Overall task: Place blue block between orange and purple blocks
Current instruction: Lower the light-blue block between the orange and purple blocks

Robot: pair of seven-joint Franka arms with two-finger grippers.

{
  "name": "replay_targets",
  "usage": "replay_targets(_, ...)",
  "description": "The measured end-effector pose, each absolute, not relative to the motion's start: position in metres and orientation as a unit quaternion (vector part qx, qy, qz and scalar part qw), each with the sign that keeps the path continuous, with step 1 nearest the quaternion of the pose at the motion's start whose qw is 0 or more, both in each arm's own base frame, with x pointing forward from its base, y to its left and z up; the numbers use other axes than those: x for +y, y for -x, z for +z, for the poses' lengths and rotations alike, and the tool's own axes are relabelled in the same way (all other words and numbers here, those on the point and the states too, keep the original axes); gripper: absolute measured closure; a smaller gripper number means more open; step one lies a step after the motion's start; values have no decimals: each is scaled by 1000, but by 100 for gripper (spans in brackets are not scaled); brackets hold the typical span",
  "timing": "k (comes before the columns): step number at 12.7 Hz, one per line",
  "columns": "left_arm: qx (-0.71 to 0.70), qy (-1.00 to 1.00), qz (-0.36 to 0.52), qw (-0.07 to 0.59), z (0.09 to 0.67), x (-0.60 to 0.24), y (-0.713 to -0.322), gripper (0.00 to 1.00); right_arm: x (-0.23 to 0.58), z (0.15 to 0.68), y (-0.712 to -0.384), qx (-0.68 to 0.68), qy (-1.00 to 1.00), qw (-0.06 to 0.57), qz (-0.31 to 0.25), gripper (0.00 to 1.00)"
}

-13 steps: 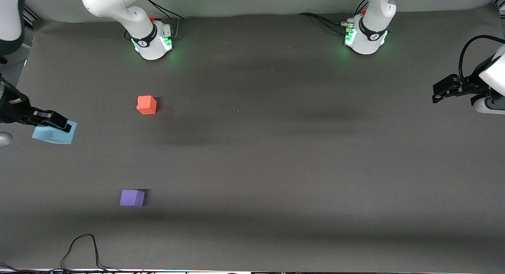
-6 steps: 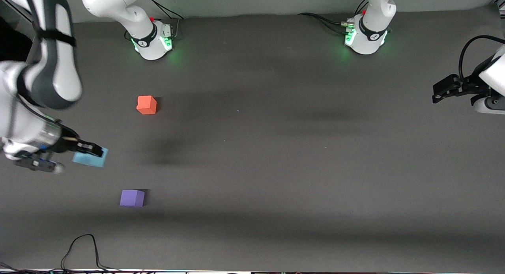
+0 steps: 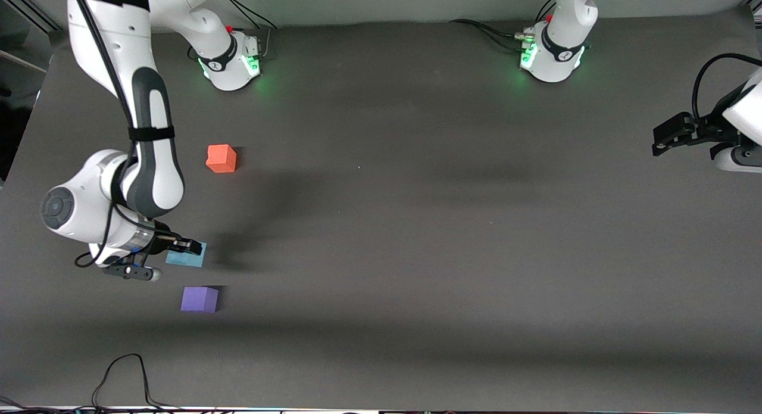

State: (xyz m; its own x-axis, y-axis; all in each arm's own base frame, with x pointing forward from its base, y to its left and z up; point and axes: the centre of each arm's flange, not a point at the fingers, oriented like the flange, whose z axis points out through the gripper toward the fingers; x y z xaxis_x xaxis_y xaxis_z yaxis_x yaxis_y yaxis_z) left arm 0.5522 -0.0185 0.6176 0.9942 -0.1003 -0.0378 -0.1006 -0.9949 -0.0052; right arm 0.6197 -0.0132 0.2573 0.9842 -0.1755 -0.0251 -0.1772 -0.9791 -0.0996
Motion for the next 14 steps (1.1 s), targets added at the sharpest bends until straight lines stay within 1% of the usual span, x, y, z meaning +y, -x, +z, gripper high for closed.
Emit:
replay_targets(3, 50, 999, 18, 4, 618, -19, -552, 0, -26, 215, -587, 82, 996, 37, 12, 44)
replay_targets(5, 50, 999, 18, 4, 618, -19, -552, 0, -11, 196, -567, 73, 997, 10, -6, 44)
replay_targets(6, 50, 999, 18, 4, 618, -19, -552, 0, -1, 187, -555, 68, 998, 3, -6, 44)
replay_targets(8, 50, 999, 18, 3, 618, -19, -552, 0, 4, 185, -548, 64, 998, -5, -14, 44)
replay_targets(10, 50, 999, 18, 3, 618, -19, -553, 0, 3, 185, -547, 68, 998, -3, -13, 41)
replay_targets(12, 50, 999, 18, 3, 618, -19, -553, 0, 1, 181, -542, 74, 997, -1, -8, 21)
replay_targets(13, 50, 999, 18, 3, 618, -19, -553, 0, 1, 180, -541, 75, 997, -1, -6, 13)
replay_targets(14, 50, 999, 18, 3, 618, -19, -553, 0, 1, 180, -541, 75, 997, -1, -6, 12)
